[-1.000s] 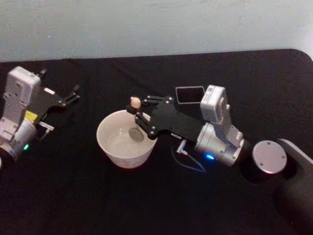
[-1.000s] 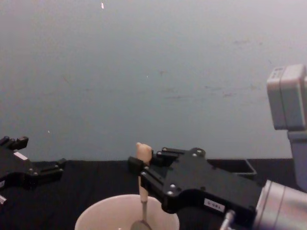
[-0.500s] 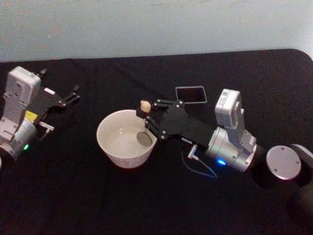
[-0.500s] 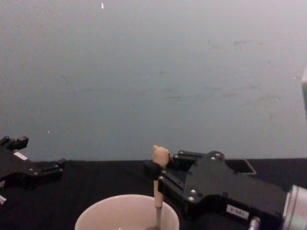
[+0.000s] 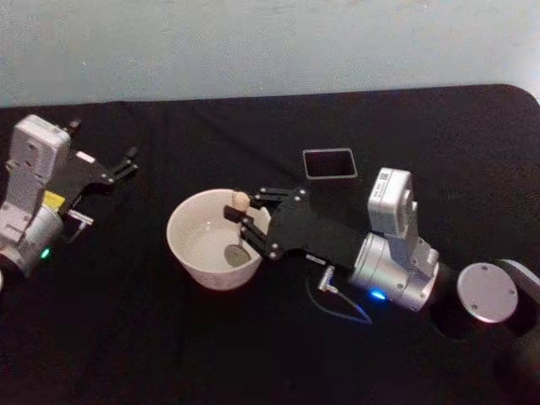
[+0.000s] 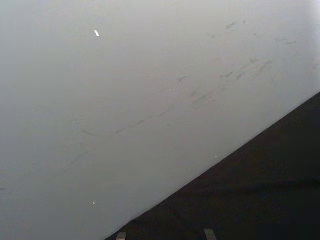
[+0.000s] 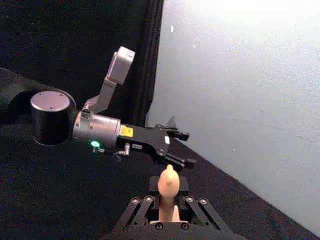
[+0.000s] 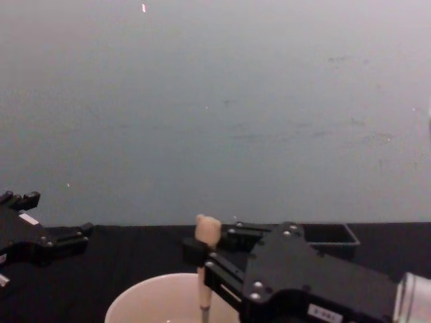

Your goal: Pick up the stirring spoon with one hand, stir inside the cup, then place it back in its original position.

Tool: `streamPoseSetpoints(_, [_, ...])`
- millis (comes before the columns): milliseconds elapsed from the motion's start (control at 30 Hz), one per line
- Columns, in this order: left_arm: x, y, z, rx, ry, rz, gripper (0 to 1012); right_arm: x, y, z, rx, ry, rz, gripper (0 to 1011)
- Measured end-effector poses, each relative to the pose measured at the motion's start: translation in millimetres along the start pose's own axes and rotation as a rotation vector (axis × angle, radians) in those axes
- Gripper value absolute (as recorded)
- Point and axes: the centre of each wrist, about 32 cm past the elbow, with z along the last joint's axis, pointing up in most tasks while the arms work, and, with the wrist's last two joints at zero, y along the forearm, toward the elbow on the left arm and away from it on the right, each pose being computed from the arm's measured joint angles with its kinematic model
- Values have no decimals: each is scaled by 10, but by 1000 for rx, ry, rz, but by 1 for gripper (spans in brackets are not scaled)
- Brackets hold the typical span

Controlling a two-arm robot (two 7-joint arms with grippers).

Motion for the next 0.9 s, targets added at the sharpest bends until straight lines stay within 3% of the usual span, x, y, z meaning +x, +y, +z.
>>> streamPoseSetpoints(367, [0,0,0,0,0,0,1001,-40,189,-44,5,9,11,201])
streamPoseSetpoints(900, [0,0,0,0,0,0,1001,44,406,-118,-9,-6,-41,201])
